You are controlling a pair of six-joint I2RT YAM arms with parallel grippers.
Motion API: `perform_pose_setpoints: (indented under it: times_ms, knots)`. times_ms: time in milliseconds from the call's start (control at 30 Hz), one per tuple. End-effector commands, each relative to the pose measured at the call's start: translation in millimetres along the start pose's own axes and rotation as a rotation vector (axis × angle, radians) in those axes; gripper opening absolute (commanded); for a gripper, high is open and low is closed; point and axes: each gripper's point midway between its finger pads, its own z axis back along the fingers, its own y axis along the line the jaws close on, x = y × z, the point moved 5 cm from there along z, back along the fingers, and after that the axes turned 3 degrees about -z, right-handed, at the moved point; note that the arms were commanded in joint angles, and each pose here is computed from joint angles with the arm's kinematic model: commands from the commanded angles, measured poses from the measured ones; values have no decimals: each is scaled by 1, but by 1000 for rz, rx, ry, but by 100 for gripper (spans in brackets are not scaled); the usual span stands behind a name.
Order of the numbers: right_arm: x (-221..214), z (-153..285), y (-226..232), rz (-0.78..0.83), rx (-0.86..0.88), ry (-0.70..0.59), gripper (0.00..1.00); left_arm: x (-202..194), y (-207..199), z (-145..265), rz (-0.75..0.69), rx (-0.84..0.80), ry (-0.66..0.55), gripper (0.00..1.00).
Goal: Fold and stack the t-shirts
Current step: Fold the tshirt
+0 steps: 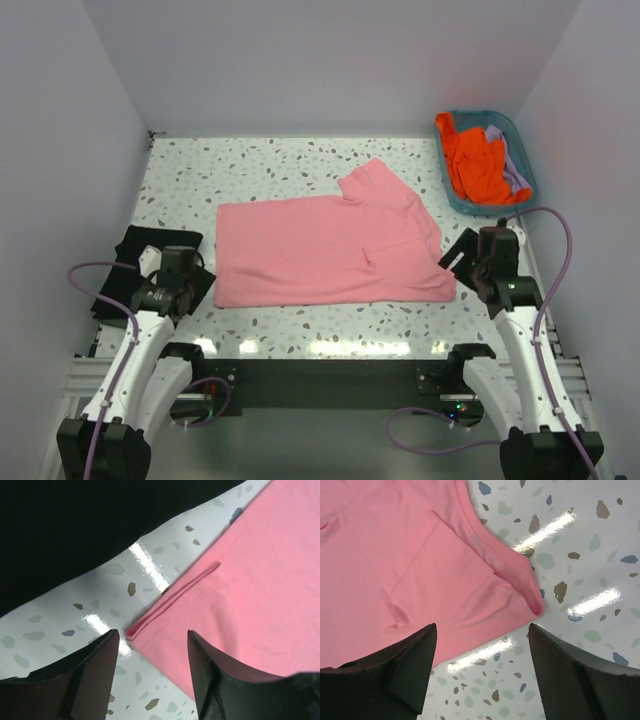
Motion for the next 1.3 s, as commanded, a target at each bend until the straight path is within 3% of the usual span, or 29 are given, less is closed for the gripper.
perform_pose_setpoints:
  times_ms: [0,133,233,367,533,833,1267]
  knots:
    - [26,18,23,51,93,-39,78,32,-21,23,-59,-70,-113,64]
    - [54,2,65,114,236,-62,79,78,-83,30,-142,-215,-256,66]
    - [69,-29,107,173,288,-19,79,101,-126,23,-206,-241,-275,65]
    - [90,-63,166,312,286,-30,78,111,-168,-35,-314,-111,-205,62]
    - [120,-116,219,407,306,-57,75,128,-218,-68,-377,-108,-192,56]
    - [137,-186,266,494,350,-105,74,112,-232,-138,-378,-13,-112,48]
    - [103,-293,260,687,199,-70,74,79,-211,-193,-390,58,-43,39]
